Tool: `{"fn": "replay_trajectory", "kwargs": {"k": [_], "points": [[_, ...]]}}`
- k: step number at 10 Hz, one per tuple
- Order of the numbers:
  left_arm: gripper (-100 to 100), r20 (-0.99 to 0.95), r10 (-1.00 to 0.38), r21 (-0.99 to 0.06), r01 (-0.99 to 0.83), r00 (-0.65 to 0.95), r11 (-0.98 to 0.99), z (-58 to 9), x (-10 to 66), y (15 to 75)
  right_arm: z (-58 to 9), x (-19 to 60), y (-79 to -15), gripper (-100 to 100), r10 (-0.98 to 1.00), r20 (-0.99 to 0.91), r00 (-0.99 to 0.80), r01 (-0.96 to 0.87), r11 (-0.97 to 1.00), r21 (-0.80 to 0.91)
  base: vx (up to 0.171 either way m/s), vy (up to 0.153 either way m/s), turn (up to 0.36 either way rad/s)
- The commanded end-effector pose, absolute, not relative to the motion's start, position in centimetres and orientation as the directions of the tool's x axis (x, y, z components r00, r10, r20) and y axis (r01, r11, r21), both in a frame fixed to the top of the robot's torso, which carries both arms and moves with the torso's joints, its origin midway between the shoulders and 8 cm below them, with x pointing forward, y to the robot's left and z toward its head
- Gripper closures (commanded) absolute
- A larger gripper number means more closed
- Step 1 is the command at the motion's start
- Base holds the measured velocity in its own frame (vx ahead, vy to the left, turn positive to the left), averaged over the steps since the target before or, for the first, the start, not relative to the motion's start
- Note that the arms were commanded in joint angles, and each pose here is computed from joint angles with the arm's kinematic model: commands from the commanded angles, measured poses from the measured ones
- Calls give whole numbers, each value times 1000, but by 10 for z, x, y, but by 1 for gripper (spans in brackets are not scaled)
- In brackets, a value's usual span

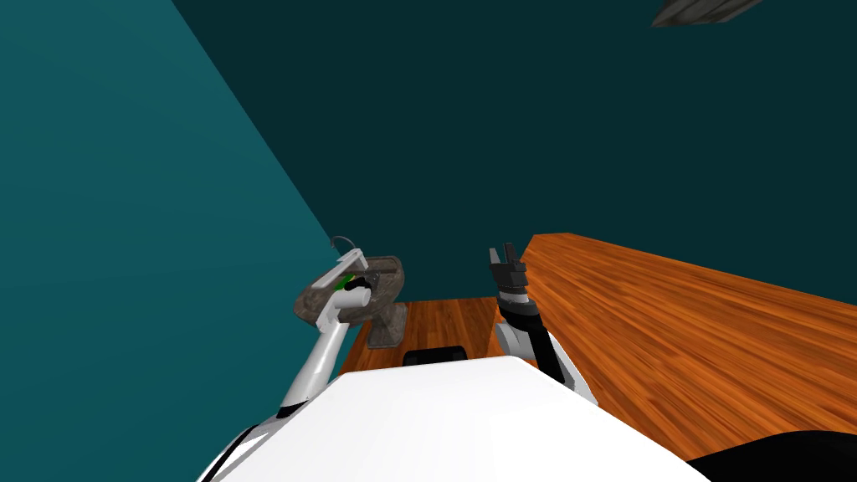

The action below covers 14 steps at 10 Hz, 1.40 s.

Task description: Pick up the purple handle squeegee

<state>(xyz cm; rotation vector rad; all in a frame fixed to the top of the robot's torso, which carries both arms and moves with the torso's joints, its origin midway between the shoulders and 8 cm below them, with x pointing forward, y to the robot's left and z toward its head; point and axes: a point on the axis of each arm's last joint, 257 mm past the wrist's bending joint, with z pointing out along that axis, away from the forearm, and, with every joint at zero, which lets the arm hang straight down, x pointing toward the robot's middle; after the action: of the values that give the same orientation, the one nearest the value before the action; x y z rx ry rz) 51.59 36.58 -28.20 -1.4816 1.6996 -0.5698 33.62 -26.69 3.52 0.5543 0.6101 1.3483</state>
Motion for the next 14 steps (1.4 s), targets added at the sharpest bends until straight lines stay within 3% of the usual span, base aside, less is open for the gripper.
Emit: {"fn": "replay_trajectory", "kwargs": {"k": [1, 14], "points": [[-100, -268, -963, -736, -644, -9, 211, -290, 511, 368, 35, 336, -267, 0, 990, -84, 115, -716, 141, 683, 41, 18, -5], [-100, -234, -970, -493, -851, -70, 180, -336, 476, 375, 35, 336, -267, 0, 990, -84, 115, -716, 141, 683, 36, 19, 2]]}}
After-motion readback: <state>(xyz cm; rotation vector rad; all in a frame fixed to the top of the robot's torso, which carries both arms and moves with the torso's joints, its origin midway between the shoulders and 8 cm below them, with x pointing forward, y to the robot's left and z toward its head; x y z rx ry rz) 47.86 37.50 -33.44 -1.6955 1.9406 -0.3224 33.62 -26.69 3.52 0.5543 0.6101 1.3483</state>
